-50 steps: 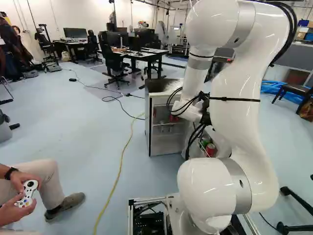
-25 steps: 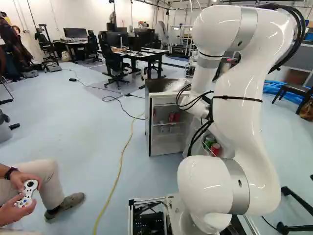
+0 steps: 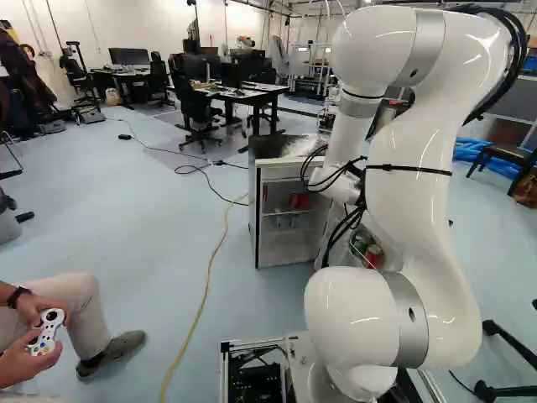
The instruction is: Grab a drink from the fridge
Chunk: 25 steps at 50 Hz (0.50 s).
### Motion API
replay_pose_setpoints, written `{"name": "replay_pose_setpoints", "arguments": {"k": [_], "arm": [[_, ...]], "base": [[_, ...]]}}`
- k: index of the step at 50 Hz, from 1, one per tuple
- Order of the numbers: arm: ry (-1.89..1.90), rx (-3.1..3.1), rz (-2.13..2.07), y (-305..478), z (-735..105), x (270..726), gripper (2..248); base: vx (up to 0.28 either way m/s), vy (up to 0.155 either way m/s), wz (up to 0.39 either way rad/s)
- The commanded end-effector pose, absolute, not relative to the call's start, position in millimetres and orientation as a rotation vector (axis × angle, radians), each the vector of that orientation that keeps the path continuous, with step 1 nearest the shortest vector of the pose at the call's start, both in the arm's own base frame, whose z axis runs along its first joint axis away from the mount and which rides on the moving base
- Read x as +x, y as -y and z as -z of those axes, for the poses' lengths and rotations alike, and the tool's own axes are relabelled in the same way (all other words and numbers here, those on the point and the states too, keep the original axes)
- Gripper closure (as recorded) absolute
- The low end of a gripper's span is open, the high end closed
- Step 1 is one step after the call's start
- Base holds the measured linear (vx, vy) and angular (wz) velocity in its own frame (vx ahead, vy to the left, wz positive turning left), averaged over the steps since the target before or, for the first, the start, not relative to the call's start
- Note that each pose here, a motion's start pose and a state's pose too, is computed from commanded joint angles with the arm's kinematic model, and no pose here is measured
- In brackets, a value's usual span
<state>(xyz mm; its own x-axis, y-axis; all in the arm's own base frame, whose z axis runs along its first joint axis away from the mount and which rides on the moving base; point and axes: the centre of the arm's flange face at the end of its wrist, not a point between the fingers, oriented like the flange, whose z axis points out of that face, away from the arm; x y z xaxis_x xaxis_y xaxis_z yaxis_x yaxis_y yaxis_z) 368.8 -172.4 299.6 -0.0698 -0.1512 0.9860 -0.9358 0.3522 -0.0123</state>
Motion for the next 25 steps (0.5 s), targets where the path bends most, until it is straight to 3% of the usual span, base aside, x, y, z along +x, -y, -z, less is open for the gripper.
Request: {"name": "replay_pose_setpoints", "arguments": {"k": [25], "arm": [[1.245,1.339,-1.08,128.7,-300.1,332.8,3]], "base": [[0.0,0.0,0.0]]}}
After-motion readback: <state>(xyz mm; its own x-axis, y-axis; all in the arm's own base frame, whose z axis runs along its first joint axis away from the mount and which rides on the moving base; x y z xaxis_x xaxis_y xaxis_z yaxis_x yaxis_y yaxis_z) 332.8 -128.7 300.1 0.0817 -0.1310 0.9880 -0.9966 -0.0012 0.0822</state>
